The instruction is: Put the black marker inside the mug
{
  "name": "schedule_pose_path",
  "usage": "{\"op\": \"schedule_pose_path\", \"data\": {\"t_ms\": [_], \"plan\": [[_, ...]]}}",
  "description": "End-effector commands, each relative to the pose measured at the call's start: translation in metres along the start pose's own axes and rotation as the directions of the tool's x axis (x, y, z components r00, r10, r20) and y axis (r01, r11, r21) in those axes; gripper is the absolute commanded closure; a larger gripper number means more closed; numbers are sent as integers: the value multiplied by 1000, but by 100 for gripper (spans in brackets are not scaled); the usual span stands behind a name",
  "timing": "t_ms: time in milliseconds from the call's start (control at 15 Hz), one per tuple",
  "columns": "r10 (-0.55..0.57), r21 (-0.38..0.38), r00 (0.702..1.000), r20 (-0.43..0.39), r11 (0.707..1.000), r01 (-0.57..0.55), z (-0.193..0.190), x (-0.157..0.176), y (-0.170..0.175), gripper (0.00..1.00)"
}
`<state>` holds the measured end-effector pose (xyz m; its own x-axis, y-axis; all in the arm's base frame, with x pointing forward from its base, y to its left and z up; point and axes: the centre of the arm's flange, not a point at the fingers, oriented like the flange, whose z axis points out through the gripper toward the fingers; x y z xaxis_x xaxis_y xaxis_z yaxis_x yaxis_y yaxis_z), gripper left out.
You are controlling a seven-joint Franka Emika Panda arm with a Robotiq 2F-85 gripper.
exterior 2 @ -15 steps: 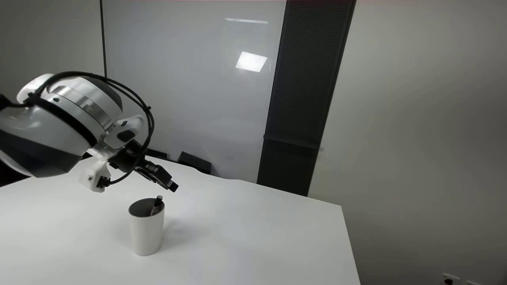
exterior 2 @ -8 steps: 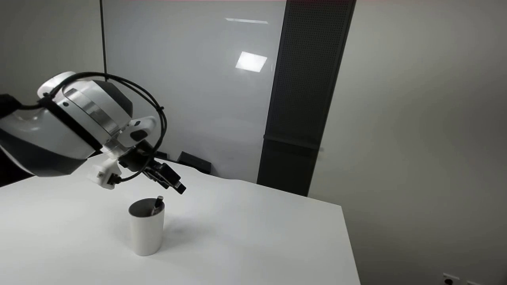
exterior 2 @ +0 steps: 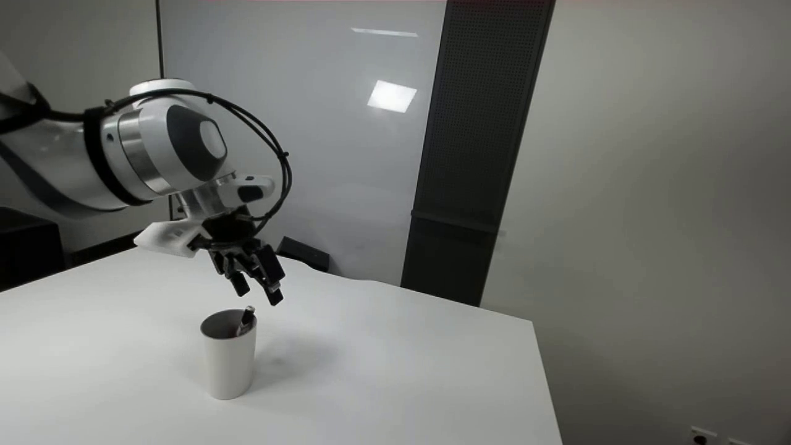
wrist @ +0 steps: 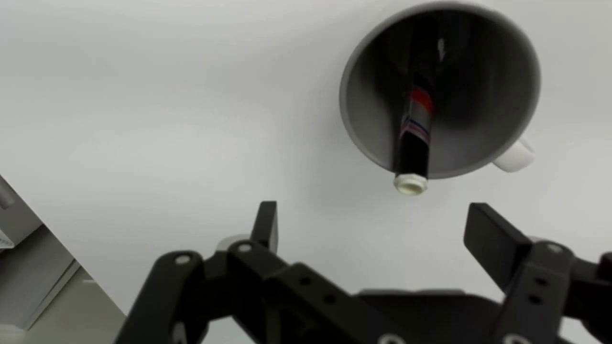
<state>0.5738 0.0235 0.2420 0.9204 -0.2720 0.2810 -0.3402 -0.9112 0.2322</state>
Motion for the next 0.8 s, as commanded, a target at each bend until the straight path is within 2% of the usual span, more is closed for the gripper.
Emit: {"op": "schedule_pose_path", "data": {"t_ms": [0,133,333,467,533,600,733], "plan": [[-26,38,995,93,999,22,-19,40,9,0],[-76,129,985,157,990,56,-24,51,15,0],[-183,291,959,216,950,115,-29,59,19,0],[-235,354,941,245,925,139,-31,63,24,0],[-265,375,928,262,914,155,-32,65,27,0],[-225,338,946,232,931,138,-28,49,21,0],[-231,342,945,233,929,142,-27,51,25,0]]}}
